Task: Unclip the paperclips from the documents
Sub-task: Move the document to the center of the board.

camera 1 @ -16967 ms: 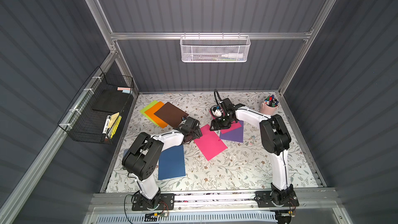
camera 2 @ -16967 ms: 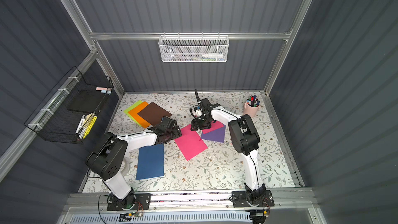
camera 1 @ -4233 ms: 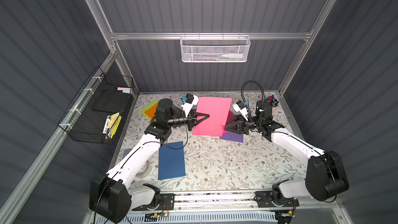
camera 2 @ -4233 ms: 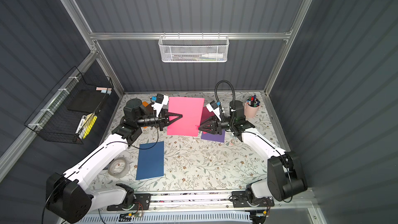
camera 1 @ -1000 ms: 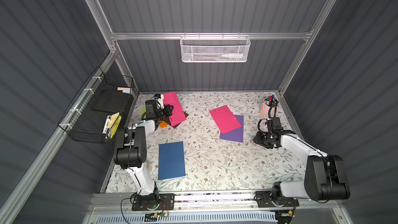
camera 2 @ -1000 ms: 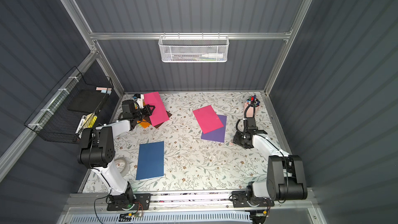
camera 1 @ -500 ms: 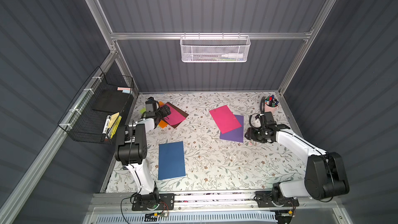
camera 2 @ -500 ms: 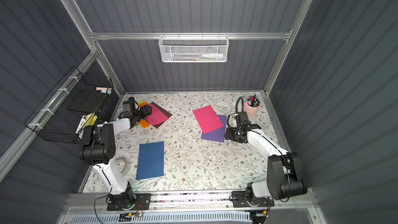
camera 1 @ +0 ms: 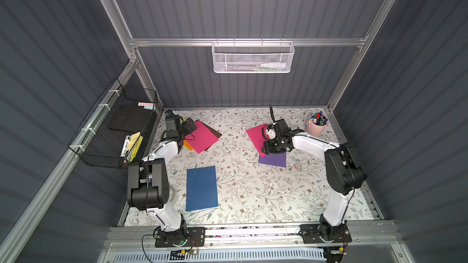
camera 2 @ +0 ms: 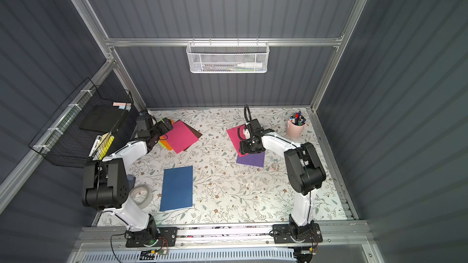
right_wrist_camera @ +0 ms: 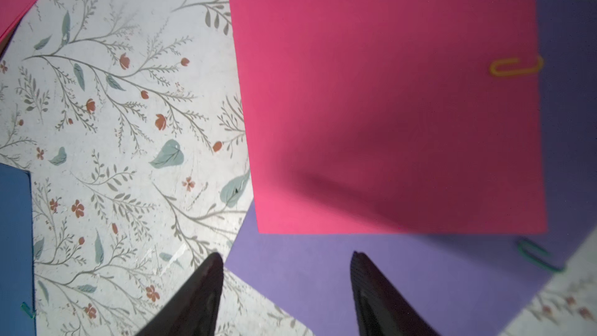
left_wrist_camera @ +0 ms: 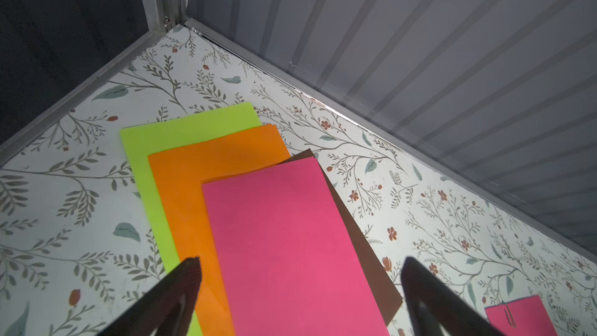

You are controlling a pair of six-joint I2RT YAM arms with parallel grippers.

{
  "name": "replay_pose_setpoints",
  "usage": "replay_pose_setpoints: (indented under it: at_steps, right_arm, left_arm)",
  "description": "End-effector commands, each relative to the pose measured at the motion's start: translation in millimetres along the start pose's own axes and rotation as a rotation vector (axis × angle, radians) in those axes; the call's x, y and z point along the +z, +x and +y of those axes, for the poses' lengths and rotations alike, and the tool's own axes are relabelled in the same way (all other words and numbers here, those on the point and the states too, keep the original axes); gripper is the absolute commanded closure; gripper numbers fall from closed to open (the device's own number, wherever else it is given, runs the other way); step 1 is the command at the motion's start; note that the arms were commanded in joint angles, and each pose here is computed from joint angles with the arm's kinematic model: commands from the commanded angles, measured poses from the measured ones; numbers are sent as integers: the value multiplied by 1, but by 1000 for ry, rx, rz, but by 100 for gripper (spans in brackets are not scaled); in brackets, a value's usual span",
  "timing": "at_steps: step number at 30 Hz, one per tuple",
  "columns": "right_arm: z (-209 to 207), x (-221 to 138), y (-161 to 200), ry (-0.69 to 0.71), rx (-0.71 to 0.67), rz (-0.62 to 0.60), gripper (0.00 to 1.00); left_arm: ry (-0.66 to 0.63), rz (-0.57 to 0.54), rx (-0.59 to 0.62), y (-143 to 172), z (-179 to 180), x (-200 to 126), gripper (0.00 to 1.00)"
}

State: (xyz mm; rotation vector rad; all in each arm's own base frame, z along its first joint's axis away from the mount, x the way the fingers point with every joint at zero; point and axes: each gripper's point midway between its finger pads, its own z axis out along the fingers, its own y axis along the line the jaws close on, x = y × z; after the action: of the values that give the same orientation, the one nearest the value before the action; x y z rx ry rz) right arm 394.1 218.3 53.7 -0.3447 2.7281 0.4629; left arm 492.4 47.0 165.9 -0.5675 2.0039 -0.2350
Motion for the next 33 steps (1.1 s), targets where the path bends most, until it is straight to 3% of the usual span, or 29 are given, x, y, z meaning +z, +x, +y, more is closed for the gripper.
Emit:
replay_pose_setpoints:
  at_steps: [1, 10, 19, 26, 29, 33]
  right_arm:
    - [6, 14, 2, -2, -53, 54, 35]
    - [47, 50, 32, -93, -139, 224, 36]
    - [96, 46, 83, -190, -170, 352, 37]
    - [123, 35, 129, -262, -162, 442, 37]
    - [135, 26, 125, -304, -151, 416, 37]
    - [140, 0, 95, -309, -152, 322, 34]
  left_arm:
    - [9, 9, 5, 3, -2, -13, 1]
    - [99, 39, 34, 12, -37, -21, 1]
    - [213, 116, 72, 39, -89, -20, 2]
    - [254, 166, 72, 57, -98, -18, 2]
    - [274, 201, 81, 69, -105, -19, 3]
    - [301, 278, 99, 96, -118, -27, 4]
